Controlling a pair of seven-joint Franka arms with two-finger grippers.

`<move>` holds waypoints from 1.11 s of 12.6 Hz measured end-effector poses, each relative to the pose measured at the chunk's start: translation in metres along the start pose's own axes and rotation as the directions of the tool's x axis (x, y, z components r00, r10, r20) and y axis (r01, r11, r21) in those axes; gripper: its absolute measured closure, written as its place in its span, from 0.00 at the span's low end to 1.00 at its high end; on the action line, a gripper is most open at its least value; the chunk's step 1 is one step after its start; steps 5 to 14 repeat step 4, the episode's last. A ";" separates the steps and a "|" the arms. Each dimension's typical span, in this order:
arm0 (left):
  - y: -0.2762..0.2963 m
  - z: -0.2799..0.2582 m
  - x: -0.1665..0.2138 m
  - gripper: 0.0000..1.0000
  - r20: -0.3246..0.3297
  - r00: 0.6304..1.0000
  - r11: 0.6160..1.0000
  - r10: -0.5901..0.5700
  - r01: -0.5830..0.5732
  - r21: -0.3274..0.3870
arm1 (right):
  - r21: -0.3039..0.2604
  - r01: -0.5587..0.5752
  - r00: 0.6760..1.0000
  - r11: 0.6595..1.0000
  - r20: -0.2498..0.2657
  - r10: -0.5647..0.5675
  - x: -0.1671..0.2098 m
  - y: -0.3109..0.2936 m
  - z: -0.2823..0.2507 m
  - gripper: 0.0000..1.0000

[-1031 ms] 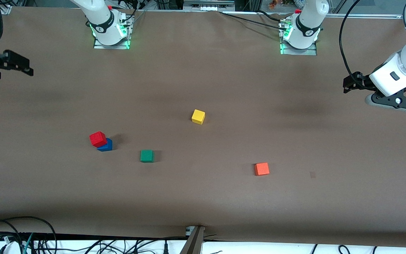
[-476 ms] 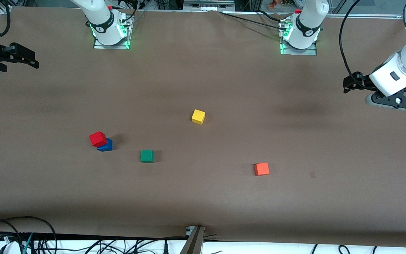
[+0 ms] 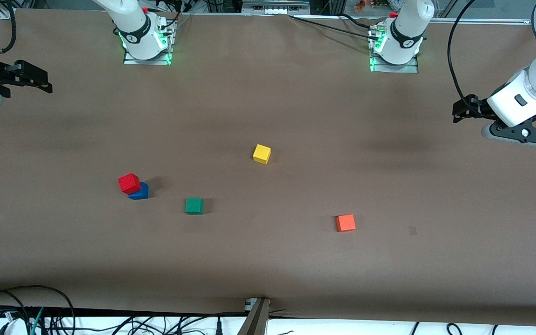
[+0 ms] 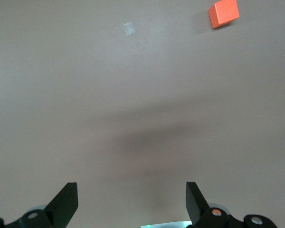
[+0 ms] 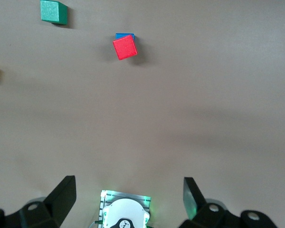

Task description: Pass red block to right arm, stack on blue

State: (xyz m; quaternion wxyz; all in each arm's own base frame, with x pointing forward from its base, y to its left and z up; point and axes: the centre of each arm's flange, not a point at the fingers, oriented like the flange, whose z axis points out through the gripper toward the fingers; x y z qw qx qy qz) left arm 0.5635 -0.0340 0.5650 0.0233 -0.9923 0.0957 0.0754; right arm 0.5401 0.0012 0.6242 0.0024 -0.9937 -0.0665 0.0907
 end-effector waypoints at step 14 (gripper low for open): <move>0.001 -0.007 0.001 0.00 -0.015 1.000 1.000 0.001 -0.001 0.002 | -0.005 -0.002 1.000 1.000 0.002 0.002 0.001 0.001 0.001 0.00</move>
